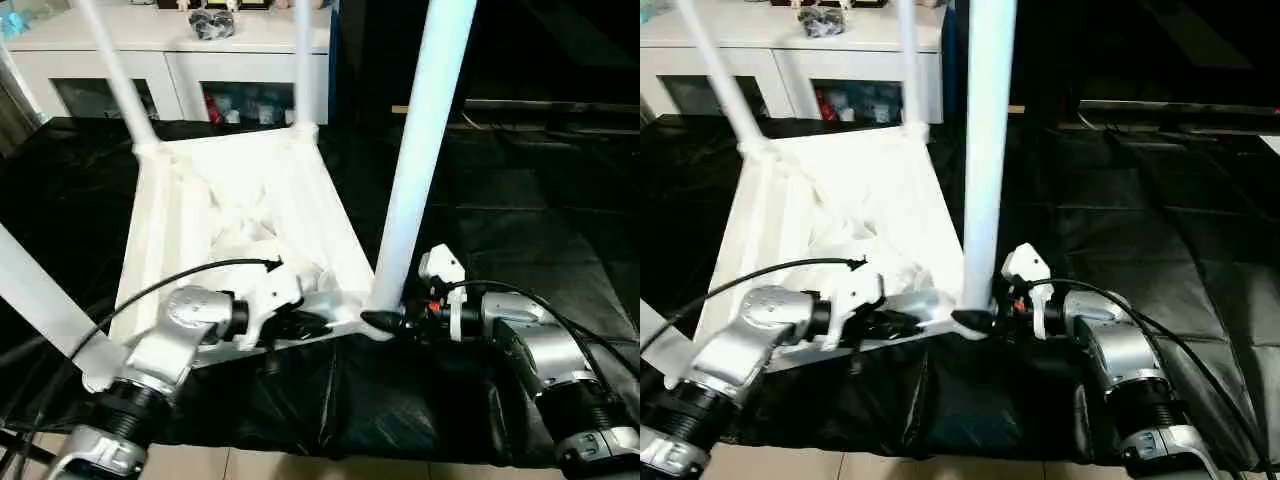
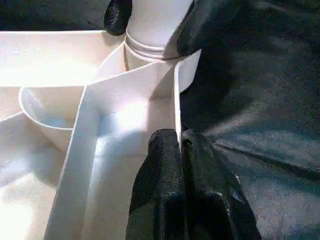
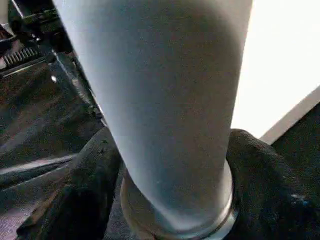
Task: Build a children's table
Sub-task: Rotate leg to tighten
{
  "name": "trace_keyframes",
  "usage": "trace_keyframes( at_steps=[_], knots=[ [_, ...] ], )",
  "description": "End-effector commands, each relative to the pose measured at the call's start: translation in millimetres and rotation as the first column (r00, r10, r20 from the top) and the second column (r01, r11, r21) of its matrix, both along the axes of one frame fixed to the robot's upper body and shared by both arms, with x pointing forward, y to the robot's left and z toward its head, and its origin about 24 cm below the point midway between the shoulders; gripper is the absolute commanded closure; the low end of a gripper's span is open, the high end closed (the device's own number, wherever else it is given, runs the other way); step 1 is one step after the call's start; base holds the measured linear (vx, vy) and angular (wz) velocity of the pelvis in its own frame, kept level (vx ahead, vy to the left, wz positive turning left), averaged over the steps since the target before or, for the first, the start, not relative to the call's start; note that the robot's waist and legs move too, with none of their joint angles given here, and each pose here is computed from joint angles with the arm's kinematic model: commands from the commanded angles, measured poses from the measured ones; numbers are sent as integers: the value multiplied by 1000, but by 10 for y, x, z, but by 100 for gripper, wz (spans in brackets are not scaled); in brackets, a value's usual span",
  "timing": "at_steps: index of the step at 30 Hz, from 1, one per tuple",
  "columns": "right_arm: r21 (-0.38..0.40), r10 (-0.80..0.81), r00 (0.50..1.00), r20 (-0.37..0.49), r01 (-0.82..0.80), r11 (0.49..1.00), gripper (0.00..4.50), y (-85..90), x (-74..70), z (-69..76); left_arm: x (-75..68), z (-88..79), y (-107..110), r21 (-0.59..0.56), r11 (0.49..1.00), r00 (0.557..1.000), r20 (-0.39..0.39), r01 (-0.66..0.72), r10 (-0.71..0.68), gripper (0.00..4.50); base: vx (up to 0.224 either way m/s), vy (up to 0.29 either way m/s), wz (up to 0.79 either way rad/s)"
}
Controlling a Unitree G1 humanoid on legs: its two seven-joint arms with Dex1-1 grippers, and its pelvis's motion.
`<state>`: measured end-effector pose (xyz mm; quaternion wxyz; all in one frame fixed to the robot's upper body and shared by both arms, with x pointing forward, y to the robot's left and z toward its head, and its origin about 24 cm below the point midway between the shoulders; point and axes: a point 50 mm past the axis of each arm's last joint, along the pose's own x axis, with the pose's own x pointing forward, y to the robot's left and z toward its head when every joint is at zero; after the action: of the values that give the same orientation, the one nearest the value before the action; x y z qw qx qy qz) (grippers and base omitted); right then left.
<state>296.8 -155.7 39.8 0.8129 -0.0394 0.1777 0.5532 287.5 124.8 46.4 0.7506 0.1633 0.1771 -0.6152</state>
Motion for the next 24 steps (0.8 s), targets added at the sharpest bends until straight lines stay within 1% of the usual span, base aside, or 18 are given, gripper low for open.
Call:
trace_keyframes(
  at_steps=[1,2,3,4,8,9,10,11,12,13,14,15,18,19,21,22,23,24],
  knots=[
    [8,114,993,-4,-114,993,155,153,-75,-12,18,9,-55,25,998,999,7,51,-51,450,0,0,0],
    [8,114,993,-4,-114,993,155,153,-75,-12,18,9,-55,25,998,999,7,51,-51,450,0,0,0],
    [8,114,993,-4,-114,993,178,153,-75,-12,18,9,-55,25,998,999,7,51,-51,450,0,0,0],
    [8,124,992,-5,-124,992,183,163,-88,-16,28,14,-49,24,999,999,10,49,-49,450,0,0,0],
    [17,125,992,-13,-125,992,193,173,-121,-39,36,12,-82,8,1000,999,29,18,-19,450,0,0,0],
    [32,99,995,-14,-99,995,195,183,-129,-53,50,11,-111,-4,1000,999,46,-22,22,450,0,0,0],
    [34,95,995,-14,-94,995,196,185,-128,-55,52,11,-114,-6,1000,999,48,-26,27,450,0,0,0],
    [63,23,1000,-12,-22,998,196,209,-112,-76,77,17,-161,-30,996,994,67,-85,87,450,0,0,0],
    [63,23,1000,-12,-22,998,196,209,-112,-76,77,17,-161,-30,996,994,67,-85,87,450,0,0,0],
    [73,-83,997,7,82,994,196,236,-66,-111,91,22,-218,-50,990,987,86,-134,137,450,0,0,0],
    [82,-134,991,17,132,988,196,254,-46,-127,89,20,-252,-58,986,983,90,-153,158,450,0,0,0],
    [82,-134,991,17,132,988,196,254,-46,-127,89,20,-252,-58,986,983,90,-153,158,450,0,0,0],
    [109,-354,935,28,349,931,196,352,37,-192,87,16,-390,-67,972,966,119,-224,231,450,0,0,0],
    [116,-388,921,30,382,917,196,388,42,-202,80,22,-432,-74,969,963,119,-236,243,450,0,0,0],
    [119,-399,917,31,392,912,196,403,43,-205,76,25,-449,-78,968,962,118,-239,247,450,0,0,0],
    [132,-461,887,28,454,881,197,481,52,-220,50,34,-545,-99,961,957,114,-257,267,450,0,0,0],
    [141,-536,844,22,528,838,198,623,67,-232,14,42,-675,-127,951,949,112,-281,295,450,0,0,0],
    [141,-550,835,18,542,828,198,690,68,-235,-1,39,-721,-136,949,948,106,-286,301,450,0,0,0]
  ],
)
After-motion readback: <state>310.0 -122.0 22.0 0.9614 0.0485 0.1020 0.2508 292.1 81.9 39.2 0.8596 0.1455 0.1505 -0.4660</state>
